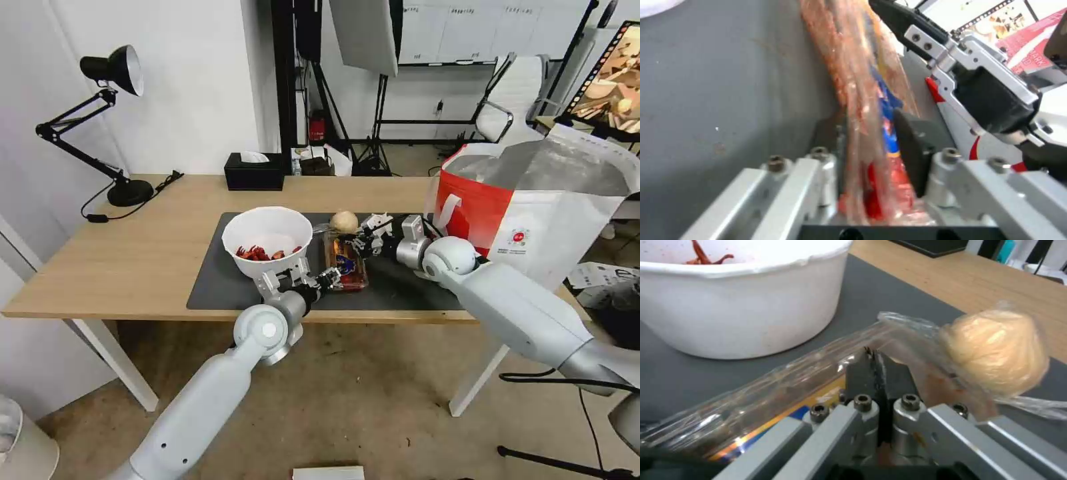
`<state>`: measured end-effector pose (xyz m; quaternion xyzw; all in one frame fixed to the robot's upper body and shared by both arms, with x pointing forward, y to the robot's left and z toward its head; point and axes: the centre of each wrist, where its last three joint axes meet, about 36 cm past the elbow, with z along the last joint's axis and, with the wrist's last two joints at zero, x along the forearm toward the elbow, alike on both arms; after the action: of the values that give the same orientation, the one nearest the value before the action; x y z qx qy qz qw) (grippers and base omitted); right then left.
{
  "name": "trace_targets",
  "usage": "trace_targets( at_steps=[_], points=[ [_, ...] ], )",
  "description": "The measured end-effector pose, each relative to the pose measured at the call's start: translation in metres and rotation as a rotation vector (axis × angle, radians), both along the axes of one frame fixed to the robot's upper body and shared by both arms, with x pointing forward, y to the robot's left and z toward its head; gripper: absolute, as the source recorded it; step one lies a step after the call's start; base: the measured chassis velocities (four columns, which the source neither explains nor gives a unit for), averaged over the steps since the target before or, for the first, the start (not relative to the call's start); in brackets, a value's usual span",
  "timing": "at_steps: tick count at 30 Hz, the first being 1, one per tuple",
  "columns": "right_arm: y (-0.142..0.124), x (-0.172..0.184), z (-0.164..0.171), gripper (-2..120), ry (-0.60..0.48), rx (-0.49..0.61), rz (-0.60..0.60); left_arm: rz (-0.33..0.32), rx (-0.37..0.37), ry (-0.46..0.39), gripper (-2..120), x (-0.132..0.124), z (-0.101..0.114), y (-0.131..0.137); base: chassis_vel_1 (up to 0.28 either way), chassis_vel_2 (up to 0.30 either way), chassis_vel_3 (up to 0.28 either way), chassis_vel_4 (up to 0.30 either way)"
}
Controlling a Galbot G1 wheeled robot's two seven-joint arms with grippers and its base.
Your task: Pick up the trash from the table and place it into the takeout bag.
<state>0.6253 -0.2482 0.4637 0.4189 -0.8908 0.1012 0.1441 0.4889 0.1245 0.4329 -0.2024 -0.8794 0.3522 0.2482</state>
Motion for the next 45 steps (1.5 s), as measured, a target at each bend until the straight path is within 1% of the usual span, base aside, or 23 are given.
trace_targets(
  at_steps=[7, 11, 14, 16, 17, 19, 20, 21, 22, 25, 26, 29, 30, 32, 33, 35, 37, 38, 40, 42, 43, 44, 45],
  points=[
    [-0.007, -0.004, -0.004, 0, 0.008, -0.006, -0.008, 0.002, 0.004, -0.006, 1, 0.001, 0.001, 0.002, 0.000, 0.000, 0.000, 0.000],
    [-0.010, -0.007, -0.003, 0, 0.005, -0.003, -0.011, 0.003, 0.003, -0.012, 0, 0.001, 0.004, 0.003, 0.000, 0.000, 0.000, 0.000],
    [-0.011, -0.015, 0.002, 0, -0.017, 0.035, -0.026, 0.002, -0.003, -0.023, 0, 0.000, 0.008, 0.002, 0.000, 0.000, 0.000, 0.000],
    [-0.016, -0.033, 0.012, 0, -0.066, 0.130, -0.096, -0.001, -0.010, -0.056, 0, -0.005, 0.018, 0.001, 0.000, 0.000, 0.000, 0.000],
    [-0.016, -0.033, 0.012, 0, -0.066, 0.130, -0.096, -0.001, -0.010, -0.056, 0, -0.005, 0.018, 0.001, 0.000, 0.000, 0.000, 0.000],
    [-0.019, -0.065, 0.027, 0, -0.116, 0.290, -0.232, -0.009, -0.010, -0.102, 0, -0.012, 0.031, 0.000, 0.000, 0.000, 0.000, 0.000],
    [-0.019, -0.065, 0.027, 0, -0.116, 0.290, -0.232, -0.009, -0.010, -0.102, 0, -0.012, 0.031, 0.000, 0.000, 0.000, 0.000, 0.000],
    [-0.023, -0.092, 0.034, 4, -0.131, 0.385, -0.307, -0.011, -0.005, -0.141, 0, -0.016, 0.041, 0.000, 0.000, 0.000, 0.000, 0.000],
    [-0.023, -0.092, 0.034, 4, -0.131, 0.385, -0.307, -0.011, -0.005, -0.141, 0, -0.016, 0.041, 0.000, 0.000, 0.000, 0.000, 0.000],
    [-0.028, -0.144, 0.036, 17, -0.160, 0.466, -0.349, 0.003, 0.012, -0.207, 0, -0.017, 0.055, -0.001, 0.000, 0.000, 0.000, 0.000],
    [-0.028, -0.144, 0.036, 17, -0.160, 0.466, -0.349, 0.003, 0.012, -0.207, 0, -0.017, 0.055, -0.001, 0.000, 0.000, 0.000, 0.000],
    [-0.030, -0.188, 0.041, 32, -0.206, 0.506, -0.399, 0.045, 0.040, -0.295, 0, -0.007, 0.075, 0.002, 0.000, 0.000, 0.000, 0.000],
    [-0.030, -0.188, 0.041, 32, -0.206, 0.506, -0.399, 0.045, 0.040, -0.295, 0, -0.007, 0.075, 0.002, 0.000, 0.000, 0.000, 0.000],
    [-0.031, -0.215, 0.034, 42, -0.212, 0.492, -0.433, 0.078, 0.065, -0.351, 0, 0.007, 0.089, 0.008, 0.000, 0.000, 0.000, 0.000],
    [-0.031, -0.215, 0.034, 42, -0.212, 0.492, -0.433, 0.078, 0.065, -0.351, 0, 0.007, 0.089, 0.008, 0.000, 0.000, 0.000, 0.000],
    [-0.034, -0.239, 0.023, 52, -0.222, 0.450, -0.468, 0.098, 0.084, -0.407, 0, 0.028, 0.111, 0.010, 0.000, 0.000, 0.000, 0.000],
    [-0.035, -0.257, 0.012, 61, -0.226, 0.410, -0.495, 0.095, 0.114, -0.470, 0, 0.044, 0.132, 0.003, 0.000, 0.000, 0.000, 0.000],
    [-0.035, -0.257, 0.012, 61, -0.226, 0.410, -0.495, 0.095, 0.114, -0.470, 0, 0.044, 0.132, 0.003, 0.000, 0.000, 0.000, 0.000],
    [-0.035, -0.276, -0.005, 72, -0.233, 0.354, -0.533, 0.059, 0.155, -0.561, 0, 0.063, 0.164, -0.021, 0.000, 0.000, 0.000, 0.000],
    [-0.035, -0.277, -0.006, 75, -0.235, 0.349, -0.535, 0.056, 0.159, -0.570, 0, 0.064, 0.166, -0.023, 0.000, 0.000, 0.000, 0.000],
    [-0.035, -0.290, -0.018, 83, -0.248, 0.311, -0.569, 0.017, 0.201, -0.649, 0, 0.075, 0.185, -0.052, 0.000, 0.000, 0.000, 0.000],
    [-0.035, -0.290, -0.018, 83, -0.248, 0.311, -0.569, 0.017, 0.201, -0.649, 0, 0.075, 0.185, -0.052, 0.000, 0.000, 0.000, 0.000],
    [-0.034, -0.297, -0.025, 88, -0.254, 0.295, -0.592, -0.022, 0.239, -0.702, 0, 0.081, 0.192, -0.076, 0.000, 0.000, 0.000, 0.000]
  ],
)
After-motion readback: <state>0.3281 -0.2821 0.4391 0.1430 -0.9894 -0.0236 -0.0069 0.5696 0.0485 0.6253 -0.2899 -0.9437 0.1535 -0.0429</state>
